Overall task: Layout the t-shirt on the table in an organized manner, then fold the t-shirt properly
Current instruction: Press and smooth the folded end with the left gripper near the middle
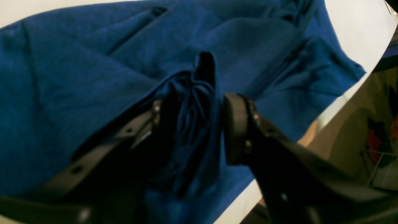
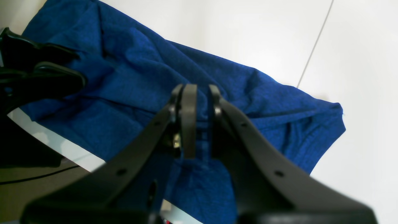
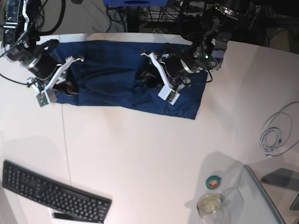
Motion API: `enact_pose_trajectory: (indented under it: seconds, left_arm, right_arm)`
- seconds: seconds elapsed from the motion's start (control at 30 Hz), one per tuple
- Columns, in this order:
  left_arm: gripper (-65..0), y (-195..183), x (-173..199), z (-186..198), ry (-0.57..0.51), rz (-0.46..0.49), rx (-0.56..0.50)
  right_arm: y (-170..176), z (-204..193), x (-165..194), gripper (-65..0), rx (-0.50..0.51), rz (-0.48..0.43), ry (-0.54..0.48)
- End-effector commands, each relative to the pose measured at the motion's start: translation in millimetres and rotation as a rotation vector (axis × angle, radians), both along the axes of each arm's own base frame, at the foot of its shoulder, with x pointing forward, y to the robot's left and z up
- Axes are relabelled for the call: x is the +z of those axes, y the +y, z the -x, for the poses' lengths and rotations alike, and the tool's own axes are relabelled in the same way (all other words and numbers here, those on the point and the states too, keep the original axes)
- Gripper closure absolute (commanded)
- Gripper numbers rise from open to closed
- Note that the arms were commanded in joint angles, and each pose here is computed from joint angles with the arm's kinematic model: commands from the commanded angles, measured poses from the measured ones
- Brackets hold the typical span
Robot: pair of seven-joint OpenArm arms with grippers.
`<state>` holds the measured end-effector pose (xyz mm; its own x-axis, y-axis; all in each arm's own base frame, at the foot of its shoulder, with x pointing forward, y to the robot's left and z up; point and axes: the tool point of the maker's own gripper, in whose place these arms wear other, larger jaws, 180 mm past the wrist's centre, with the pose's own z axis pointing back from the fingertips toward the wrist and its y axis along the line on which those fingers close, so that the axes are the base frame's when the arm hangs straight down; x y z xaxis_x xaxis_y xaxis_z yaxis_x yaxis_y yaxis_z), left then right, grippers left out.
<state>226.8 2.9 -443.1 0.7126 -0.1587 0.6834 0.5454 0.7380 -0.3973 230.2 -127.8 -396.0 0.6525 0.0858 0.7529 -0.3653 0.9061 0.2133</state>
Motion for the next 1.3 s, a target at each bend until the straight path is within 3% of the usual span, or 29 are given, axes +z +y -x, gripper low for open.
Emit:
enact_pose_trajectory:
  seconds: [0.0,0.23,0.3,0.33,0.4,0.43,0.6,0.9,1.27]
  left_arm:
    - [-28.5,-7.0,19.2,-10.4,-0.055,0.047,0.002]
    - [-28.3,-15.5,54.6,-15.0,-0.148,0.085,-0.014]
    - [-25.7,-7.6,55.9,-13.8,-0.154,0.074,0.006]
    - [-20.2,4.1,56.4,-18.0,-0.160,0.063,0.039]
    - [-1.5,30.7,49.6,-18.2,-0.143,0.037,0.115]
    - [0.0,45.0,45.6,-18.0,-0.134,0.022,0.155]
    - [0.0,85.8,27.8,-18.4,-0.093,-0.025,0.263]
    - [0.0,86.8,5.8,-16.7,-0.032,-0.028,0.275]
    - [0.0,26.2,-0.4,14.4,0.017,0.016,0.100]
  right_arm:
    - [0.3,-7.7,11.8,-6.3,0.002,-0.018,-0.048]
    - [0.2,-12.8,14.6,-6.3,0.002,-0.018,-0.061]
    - [0.2,-12.8,14.6,-6.3,0.002,-0.018,-0.061]
    - [0.2,-12.8,14.6,-6.3,0.002,-0.018,-0.061]
    - [0.2,-12.8,14.6,-6.3,0.002,-0.018,-0.061]
    - [0.2,-12.8,14.6,-6.3,0.002,-0.018,-0.061]
    - [0.2,-12.8,14.6,-6.3,0.002,-0.018,-0.061]
    - [1.1,-12.8,14.6,-6.3,0.001,-0.021,-0.061]
    - [1.0,-10.3,12.6,-6.3,0.000,-0.021,-0.053]
